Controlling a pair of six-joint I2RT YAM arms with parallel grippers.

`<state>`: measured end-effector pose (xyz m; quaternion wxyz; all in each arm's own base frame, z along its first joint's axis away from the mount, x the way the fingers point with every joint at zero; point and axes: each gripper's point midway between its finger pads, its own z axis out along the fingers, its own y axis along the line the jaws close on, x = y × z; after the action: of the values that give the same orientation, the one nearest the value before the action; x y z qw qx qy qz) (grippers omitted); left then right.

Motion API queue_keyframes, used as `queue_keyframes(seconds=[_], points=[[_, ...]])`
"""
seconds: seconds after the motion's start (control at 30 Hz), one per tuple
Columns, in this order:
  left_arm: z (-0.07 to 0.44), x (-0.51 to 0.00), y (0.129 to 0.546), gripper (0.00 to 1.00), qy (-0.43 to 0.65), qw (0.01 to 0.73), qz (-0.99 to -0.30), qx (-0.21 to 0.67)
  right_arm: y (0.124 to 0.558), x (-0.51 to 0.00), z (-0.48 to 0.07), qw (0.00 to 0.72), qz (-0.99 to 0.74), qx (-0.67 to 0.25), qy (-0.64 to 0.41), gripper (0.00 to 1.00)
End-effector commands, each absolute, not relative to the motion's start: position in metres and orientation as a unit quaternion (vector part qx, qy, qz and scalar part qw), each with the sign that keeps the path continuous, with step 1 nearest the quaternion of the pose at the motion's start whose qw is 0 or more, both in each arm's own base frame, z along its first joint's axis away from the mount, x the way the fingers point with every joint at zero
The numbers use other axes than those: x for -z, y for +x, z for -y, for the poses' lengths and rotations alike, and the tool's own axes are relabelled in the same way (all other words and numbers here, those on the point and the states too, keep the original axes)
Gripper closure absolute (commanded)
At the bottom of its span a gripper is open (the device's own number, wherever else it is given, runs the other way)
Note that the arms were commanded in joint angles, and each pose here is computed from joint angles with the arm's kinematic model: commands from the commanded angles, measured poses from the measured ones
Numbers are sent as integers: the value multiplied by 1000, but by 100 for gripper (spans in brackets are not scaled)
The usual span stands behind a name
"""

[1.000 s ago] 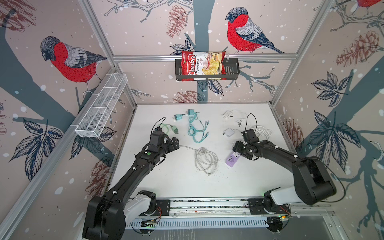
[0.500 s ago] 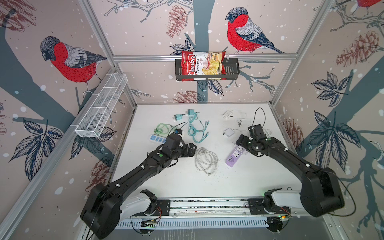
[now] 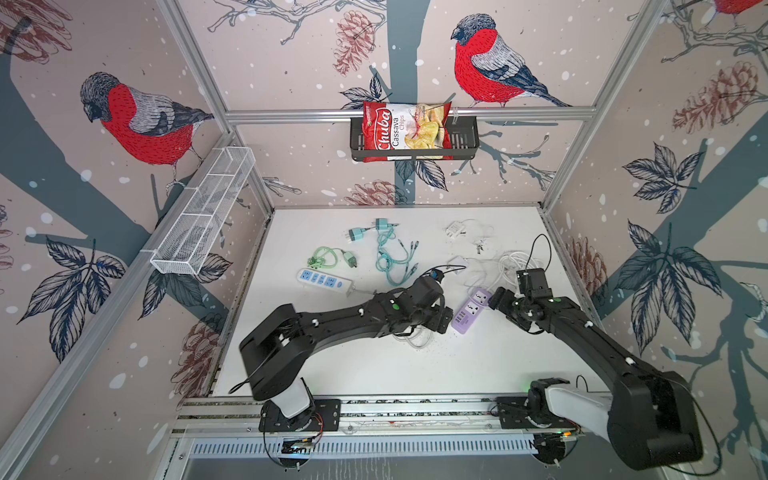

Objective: Insert the plug

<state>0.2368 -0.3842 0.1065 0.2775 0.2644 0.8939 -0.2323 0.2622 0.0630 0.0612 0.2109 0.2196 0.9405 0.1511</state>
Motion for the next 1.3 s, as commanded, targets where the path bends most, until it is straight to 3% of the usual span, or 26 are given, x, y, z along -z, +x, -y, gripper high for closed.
queue_keyframes(seconds=[0.0, 0.43, 1.27], points=[[394, -96, 240, 15, 292, 279, -892, 205, 269, -70, -75, 229, -931, -192, 210, 17], [461, -69, 228, 16, 354, 247, -878, 204, 268, -67, -86, 228, -912, -255, 224, 25], [459, -36, 235, 25, 349, 236, -892, 164, 294, -56, -92, 236, -883, -322, 249, 43]])
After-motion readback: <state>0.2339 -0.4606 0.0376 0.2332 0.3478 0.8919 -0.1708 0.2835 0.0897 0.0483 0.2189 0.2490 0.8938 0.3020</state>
